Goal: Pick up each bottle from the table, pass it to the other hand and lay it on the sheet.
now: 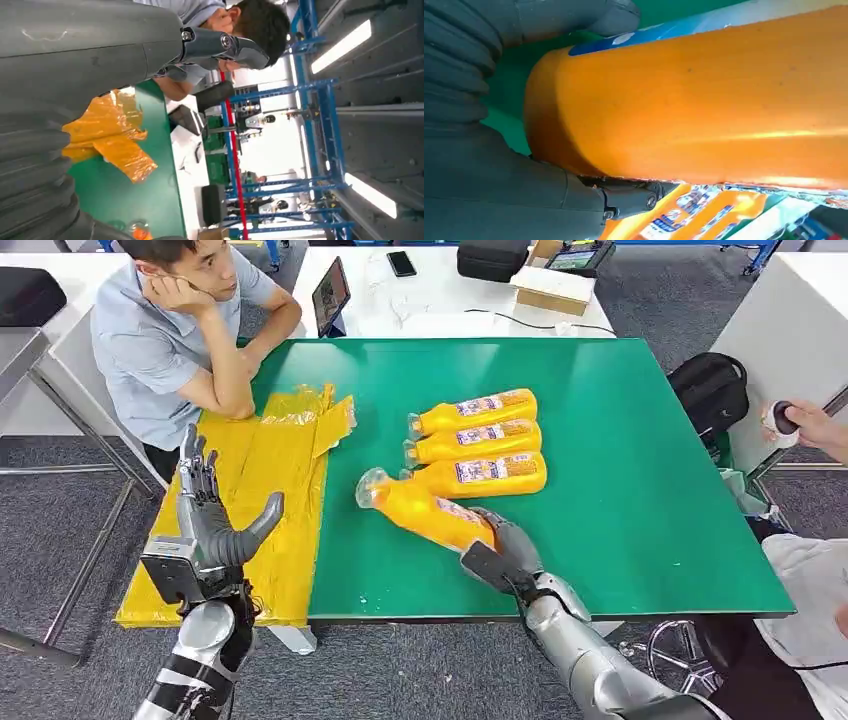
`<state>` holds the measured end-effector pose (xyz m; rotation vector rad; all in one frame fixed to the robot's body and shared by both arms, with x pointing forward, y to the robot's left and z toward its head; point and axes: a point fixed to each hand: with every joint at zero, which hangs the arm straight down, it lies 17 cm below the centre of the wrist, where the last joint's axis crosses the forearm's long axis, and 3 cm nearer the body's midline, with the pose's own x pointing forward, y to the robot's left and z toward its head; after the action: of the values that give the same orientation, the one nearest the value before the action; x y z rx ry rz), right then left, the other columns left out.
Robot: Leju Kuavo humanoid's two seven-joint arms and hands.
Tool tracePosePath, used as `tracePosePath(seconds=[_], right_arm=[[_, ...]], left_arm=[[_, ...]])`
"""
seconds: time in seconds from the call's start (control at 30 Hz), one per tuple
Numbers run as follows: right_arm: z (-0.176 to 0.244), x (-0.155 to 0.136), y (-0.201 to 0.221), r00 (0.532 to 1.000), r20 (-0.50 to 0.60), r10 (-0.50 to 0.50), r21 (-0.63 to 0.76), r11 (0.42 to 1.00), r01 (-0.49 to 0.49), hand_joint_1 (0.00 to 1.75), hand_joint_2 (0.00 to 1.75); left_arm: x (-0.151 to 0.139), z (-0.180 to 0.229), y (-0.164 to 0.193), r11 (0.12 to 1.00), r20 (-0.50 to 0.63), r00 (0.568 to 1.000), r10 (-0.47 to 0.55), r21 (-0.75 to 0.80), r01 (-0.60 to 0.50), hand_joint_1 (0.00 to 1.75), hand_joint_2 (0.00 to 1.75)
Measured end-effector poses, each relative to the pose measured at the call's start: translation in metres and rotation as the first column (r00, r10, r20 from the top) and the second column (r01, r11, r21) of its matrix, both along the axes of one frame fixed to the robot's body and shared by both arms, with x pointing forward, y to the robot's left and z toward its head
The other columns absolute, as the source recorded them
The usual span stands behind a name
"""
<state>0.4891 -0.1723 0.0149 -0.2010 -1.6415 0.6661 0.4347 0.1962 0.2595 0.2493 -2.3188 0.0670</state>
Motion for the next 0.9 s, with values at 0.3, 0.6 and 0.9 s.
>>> tracePosePath(seconds=[0.3, 0.6, 0.9], right_arm=[[0.023, -0.012, -0.032, 0.97, 0.024, -0.241, 0.322, 0.921, 0.221, 1.75, 1.75], [0.071, -0.04, -0.018, 0.961, 0.141, -0.237, 0.457, 0.877, 0.15, 1.75, 1.75], [0.1, -0.047, 0.021, 0.965, 0.221, -0.141, 0.448, 0.894, 0.028, 1.75, 1.75]], left_arm=[[-0.008, -0.021, 0.005, 0.996, -0.06, 0.998, -0.025, -0.086, 0.02, 0.0, 1.75], [-0.037, -0.094, -0.053, 0.913, -0.209, 0.908, -0.363, -0.272, 0.303, 0.0, 1.75], [-0.047, -0.104, -0.084, 0.892, -0.234, 0.873, -0.428, -0.269, 0.365, 0.0, 1.75]])
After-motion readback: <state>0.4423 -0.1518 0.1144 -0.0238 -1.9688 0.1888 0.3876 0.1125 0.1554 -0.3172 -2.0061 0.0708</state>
